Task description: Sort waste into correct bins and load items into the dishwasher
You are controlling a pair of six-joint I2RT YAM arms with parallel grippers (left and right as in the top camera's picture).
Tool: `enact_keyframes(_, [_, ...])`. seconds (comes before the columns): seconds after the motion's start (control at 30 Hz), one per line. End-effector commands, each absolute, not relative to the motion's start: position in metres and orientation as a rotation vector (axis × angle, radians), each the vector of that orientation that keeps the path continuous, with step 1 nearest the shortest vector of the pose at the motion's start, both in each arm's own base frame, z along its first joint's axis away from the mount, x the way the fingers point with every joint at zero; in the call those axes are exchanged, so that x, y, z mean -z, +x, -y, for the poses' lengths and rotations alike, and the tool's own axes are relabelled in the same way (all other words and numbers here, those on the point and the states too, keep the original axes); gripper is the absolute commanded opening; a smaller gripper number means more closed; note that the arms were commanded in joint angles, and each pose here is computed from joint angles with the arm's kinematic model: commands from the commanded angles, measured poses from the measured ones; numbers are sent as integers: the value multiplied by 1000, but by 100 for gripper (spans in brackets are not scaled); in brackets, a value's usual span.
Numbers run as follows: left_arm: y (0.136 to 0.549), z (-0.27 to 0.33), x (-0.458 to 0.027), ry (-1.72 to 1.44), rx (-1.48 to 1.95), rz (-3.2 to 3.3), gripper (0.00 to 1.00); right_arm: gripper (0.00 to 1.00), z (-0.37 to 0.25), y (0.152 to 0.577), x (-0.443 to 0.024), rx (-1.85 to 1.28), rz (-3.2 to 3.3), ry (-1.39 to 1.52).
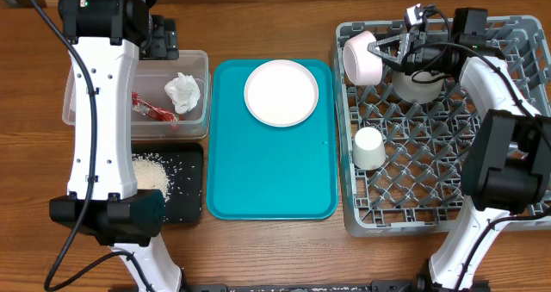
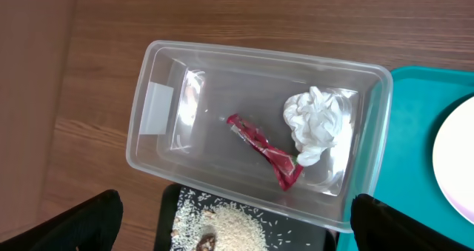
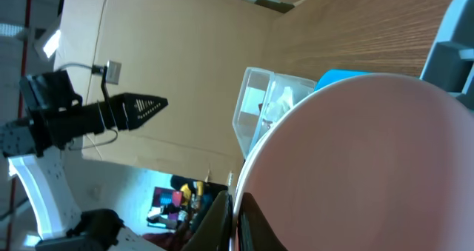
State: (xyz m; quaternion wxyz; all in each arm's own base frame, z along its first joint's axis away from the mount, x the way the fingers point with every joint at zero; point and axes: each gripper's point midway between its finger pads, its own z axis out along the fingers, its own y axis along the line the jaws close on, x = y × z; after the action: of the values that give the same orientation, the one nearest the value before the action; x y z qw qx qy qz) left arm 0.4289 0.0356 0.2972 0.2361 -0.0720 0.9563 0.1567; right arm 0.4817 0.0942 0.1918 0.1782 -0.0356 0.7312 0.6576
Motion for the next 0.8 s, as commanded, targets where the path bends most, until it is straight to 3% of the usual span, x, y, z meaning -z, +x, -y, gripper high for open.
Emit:
enact_keyframes(0.0, [427, -36, -311, -188, -425, -2587, 100, 4, -93, 484, -187, -1903, -2119, 21])
enact_keyframes(0.77, [427, -36, -311, -188, -425, -2587, 100, 4, -90, 500, -187, -1938, -2192, 277])
